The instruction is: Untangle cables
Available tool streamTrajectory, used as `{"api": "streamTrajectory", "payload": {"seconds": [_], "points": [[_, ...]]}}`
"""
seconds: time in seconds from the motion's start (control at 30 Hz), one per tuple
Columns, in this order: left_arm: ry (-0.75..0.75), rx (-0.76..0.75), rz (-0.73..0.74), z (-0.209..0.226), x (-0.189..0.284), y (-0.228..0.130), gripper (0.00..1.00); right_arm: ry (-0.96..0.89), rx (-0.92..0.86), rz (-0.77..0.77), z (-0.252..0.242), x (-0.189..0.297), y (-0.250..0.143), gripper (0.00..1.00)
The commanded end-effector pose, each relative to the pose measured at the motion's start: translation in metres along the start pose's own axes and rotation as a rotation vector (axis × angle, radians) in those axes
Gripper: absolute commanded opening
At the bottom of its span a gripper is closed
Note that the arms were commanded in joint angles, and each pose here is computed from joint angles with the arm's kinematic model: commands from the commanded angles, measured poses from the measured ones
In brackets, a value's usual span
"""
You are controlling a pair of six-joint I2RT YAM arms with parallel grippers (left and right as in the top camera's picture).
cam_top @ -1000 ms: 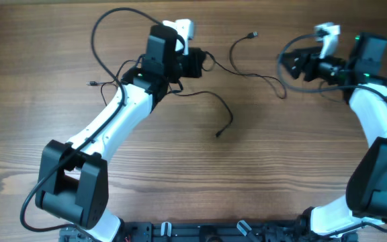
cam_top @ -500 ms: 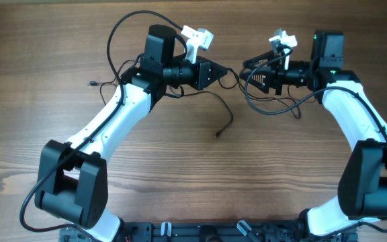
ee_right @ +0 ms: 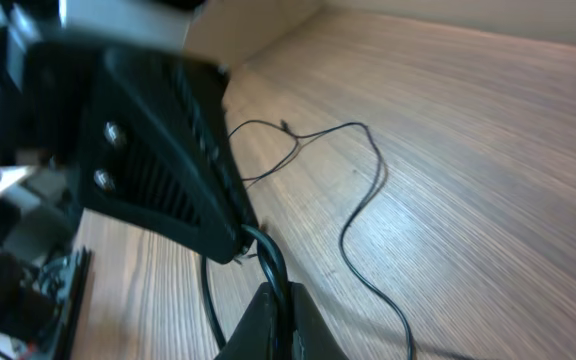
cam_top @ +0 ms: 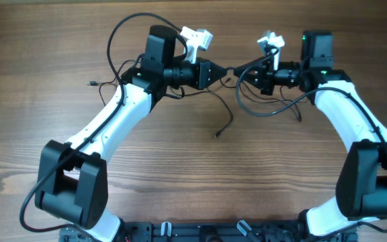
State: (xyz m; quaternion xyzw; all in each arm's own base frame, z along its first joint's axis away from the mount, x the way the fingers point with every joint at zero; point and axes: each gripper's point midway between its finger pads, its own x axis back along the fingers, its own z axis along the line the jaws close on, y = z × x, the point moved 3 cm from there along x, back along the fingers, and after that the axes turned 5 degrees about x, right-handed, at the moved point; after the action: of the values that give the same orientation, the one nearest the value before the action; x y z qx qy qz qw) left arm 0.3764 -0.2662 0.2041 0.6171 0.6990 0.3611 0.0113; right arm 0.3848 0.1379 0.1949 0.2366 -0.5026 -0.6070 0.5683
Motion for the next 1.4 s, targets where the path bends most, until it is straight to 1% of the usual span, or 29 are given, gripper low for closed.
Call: {"api": "streamTrajectory", "payload": {"seconds": [0.0,0.03,0.1,0.17,0.2,0.23,0.27,0.3,0.33,0.37,0.47,0.5,0.57,0.63,0.67,0.77,0.83,0.93,1.0,1.07,1.1,1.17,1.23,1.27,1.33,1.37], "points": [[0.281,0.157,-0.068,0.047,0.006,0.000,0.04,-0.114,-0.141,-0.060,-0.034,0.044,0.001,0.04],[0.333,0.203,-0.093,0.056,0.010,0.002,0.04,-0.108,-0.149,-0.088,-0.036,0.056,0.002,0.04],[0.385,0.258,-0.135,0.066,0.016,0.006,0.04,-0.127,-0.170,-0.121,-0.043,0.074,0.002,0.04],[0.388,0.274,-0.142,0.069,0.019,0.008,0.04,-0.151,-0.215,-0.138,-0.048,0.086,0.001,0.04],[0.353,0.285,-0.133,0.064,0.017,0.007,0.04,-0.145,-0.218,-0.141,-0.047,0.086,0.001,0.04],[0.270,0.273,-0.108,0.052,0.013,0.007,0.04,-0.141,-0.216,-0.139,-0.047,0.084,0.001,0.04],[0.116,0.239,-0.059,0.026,0.006,0.007,0.04,-0.134,-0.210,-0.135,-0.045,0.081,0.002,0.04],[0.042,0.211,-0.036,0.011,0.001,0.006,0.05,-0.127,-0.206,-0.132,-0.044,0.078,0.003,0.04],[0.020,0.230,-0.026,0.003,-0.004,0.003,0.15,-0.121,-0.204,-0.130,-0.043,0.075,0.003,0.04],[0.014,0.257,-0.018,-0.004,-0.011,0.000,0.18,-0.114,-0.204,-0.126,-0.041,0.072,0.004,0.04],[0.083,0.397,-0.030,-0.013,-0.034,-0.013,0.24,-0.096,-0.212,-0.108,-0.036,0.060,0.004,0.04],[0.096,0.431,-0.032,-0.015,-0.039,-0.017,0.31,-0.110,-0.222,-0.102,-0.038,0.059,0.004,0.04],[0.114,0.509,-0.037,-0.021,-0.053,-0.025,0.37,-0.114,-0.242,-0.100,-0.038,0.058,0.003,0.04],[0.116,0.530,-0.058,-0.026,-0.062,-0.026,0.40,-0.113,-0.245,-0.099,-0.038,0.058,0.003,0.04],[0.159,0.611,-0.099,-0.019,-0.070,-0.028,0.41,-0.112,-0.247,-0.099,-0.038,0.058,0.003,0.04],[0.225,0.718,-0.165,0.000,-0.076,-0.028,0.43,-0.110,-0.276,-0.099,-0.038,0.058,0.002,0.04],[0.190,0.703,-0.217,-0.003,-0.078,-0.016,0.49,-0.109,-0.285,-0.095,-0.037,0.057,0.001,0.04],[0.113,0.659,-0.267,-0.016,-0.078,0.001,0.51,-0.111,-0.282,-0.079,-0.036,0.051,0.000,0.04],[0.111,0.658,-0.269,-0.016,-0.078,0.001,0.51,-0.127,-0.279,-0.062,-0.036,0.045,-0.001,0.04],[0.126,0.667,-0.258,-0.013,-0.079,-0.003,0.48,-0.116,-0.274,-0.053,-0.033,0.039,-0.001,0.04],[0.130,0.670,-0.250,-0.013,-0.079,-0.004,0.45,-0.136,-0.274,-0.045,-0.035,0.038,-0.002,0.04],[0.158,0.687,-0.207,-0.009,-0.080,-0.014,0.44,-0.205,-0.287,-0.022,-0.044,0.040,-0.008,0.04],[0.155,0.685,-0.207,-0.009,-0.080,-0.014,0.47,-0.206,-0.287,-0.022,-0.044,0.040,-0.008,0.04],[0.128,0.669,-0.226,-0.013,-0.079,-0.007,0.48,-0.219,-0.290,-0.018,-0.046,0.040,-0.009,0.04],[0.115,0.658,-0.235,-0.015,-0.079,-0.004,0.51,-0.298,-0.314,0.014,-0.055,0.043,-0.017,0.04],[0.143,0.675,-0.219,-0.010,-0.079,-0.010,0.51,-0.335,-0.342,0.028,-0.059,0.044,-0.021,0.04]]}}
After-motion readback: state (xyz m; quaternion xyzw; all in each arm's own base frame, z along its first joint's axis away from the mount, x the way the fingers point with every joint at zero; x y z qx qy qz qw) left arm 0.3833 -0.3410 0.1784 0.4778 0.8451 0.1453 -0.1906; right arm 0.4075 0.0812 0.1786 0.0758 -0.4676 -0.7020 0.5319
